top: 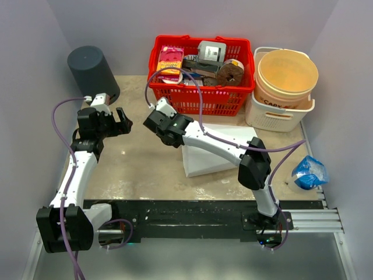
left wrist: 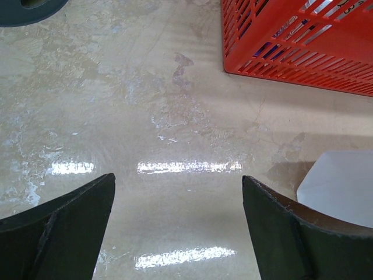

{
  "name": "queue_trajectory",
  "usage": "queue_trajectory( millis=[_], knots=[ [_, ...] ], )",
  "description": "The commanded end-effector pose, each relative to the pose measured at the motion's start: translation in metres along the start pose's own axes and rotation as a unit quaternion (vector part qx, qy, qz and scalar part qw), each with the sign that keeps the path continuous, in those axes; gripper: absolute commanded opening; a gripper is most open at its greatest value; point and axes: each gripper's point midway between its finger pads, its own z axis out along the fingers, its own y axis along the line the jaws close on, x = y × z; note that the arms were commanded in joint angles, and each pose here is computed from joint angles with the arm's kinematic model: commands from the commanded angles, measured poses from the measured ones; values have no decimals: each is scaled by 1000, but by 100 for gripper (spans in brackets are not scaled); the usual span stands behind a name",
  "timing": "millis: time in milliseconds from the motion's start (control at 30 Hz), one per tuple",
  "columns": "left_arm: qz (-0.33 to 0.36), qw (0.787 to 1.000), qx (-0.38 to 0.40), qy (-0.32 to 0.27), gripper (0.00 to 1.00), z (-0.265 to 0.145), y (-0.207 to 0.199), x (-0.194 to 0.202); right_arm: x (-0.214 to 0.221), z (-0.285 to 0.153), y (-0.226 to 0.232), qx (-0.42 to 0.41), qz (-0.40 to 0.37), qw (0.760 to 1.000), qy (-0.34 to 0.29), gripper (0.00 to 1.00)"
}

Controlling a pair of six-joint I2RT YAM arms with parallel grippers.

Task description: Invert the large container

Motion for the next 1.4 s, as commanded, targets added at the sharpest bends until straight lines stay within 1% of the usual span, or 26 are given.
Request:
queue_trajectory(
  millis=[0,100,167,267,400,433,600,633,700,733,767,833,867,933,967,1000,1033,1100,1133,1167,1200,1233,1267,1300,1333,1367],
  knots=[
    [4,1000,0,-27,94,-4,-2,-21,-53,3,41,-94,150,983,-57,14],
    [5,1000,-1,-29,94,-5,-1,-23,-54,7,44,-105,145,982,-58,21],
    [5,1000,-1,-29,94,-5,-1,-23,-53,11,44,-108,142,982,-55,22],
    [5,1000,-1,-29,94,-5,-1,-23,-53,16,43,-111,139,983,-55,28],
    [6,1000,-1,-28,94,-5,0,-22,-61,13,39,-119,147,980,-67,32],
    [6,1000,1,-28,94,-5,-2,-22,-62,13,39,-120,148,979,-69,37],
    [8,999,5,-31,94,-6,-3,-23,-78,8,30,-127,164,974,-87,48],
    [8,999,5,-31,93,-5,-3,-23,-80,7,25,-126,170,973,-91,52],
    [8,999,2,-31,94,-6,-2,-23,-88,4,21,-133,178,970,-103,54],
    [8,1000,1,-30,94,-6,-1,-22,-91,4,17,-132,180,969,-107,56],
    [8,999,0,-31,94,-6,-1,-23,-97,2,10,-129,188,967,-113,62],
    [8,999,1,-31,94,-6,-1,-23,-104,-2,-1,-124,195,965,-121,65],
    [9,999,1,-32,94,-6,-1,-23,-110,-7,-10,-123,205,962,-132,70],
    [9,999,3,-32,93,-6,-2,-23,-116,-11,-22,-122,215,959,-140,75],
    [10,999,8,-33,93,-7,-4,-23,-121,-17,-34,-121,226,955,-148,80],
    [11,999,14,-34,93,-7,-6,-23,-122,-18,-42,-119,234,953,-151,82],
    [12,999,22,-38,92,-8,-9,-25,-124,-18,-54,-116,258,947,-151,83],
    [15,998,44,-41,92,-9,-17,-26,-123,-32,-81,-116,297,934,-162,84],
    [16,998,46,-45,92,-10,-18,-27,-122,-35,-90,-118,325,924,-164,84],
    [17,998,48,-47,92,-11,-19,-27,-116,-51,-107,-122,350,911,-180,85],
    [17,998,47,-49,93,-12,-19,-28,-111,-56,-115,-124,366,903,-187,87],
    [18,997,47,-52,93,-14,-19,-30,-95,-51,-106,-128,381,898,-177,88],
    [20,997,48,-52,93,-16,-21,-30,-87,-59,-112,-135,396,890,-182,89],
    [22,997,51,-54,95,-16,-22,-31,-80,-82,-133,-146,420,873,-200,92],
    [24,997,55,-57,95,-18,-24,-33,-52,-75,-123,-149,426,874,-178,93],
    [26,996,62,-58,95,-19,-27,-33,-39,-77,-127,-147,439,868,-179,94]
  ],
)
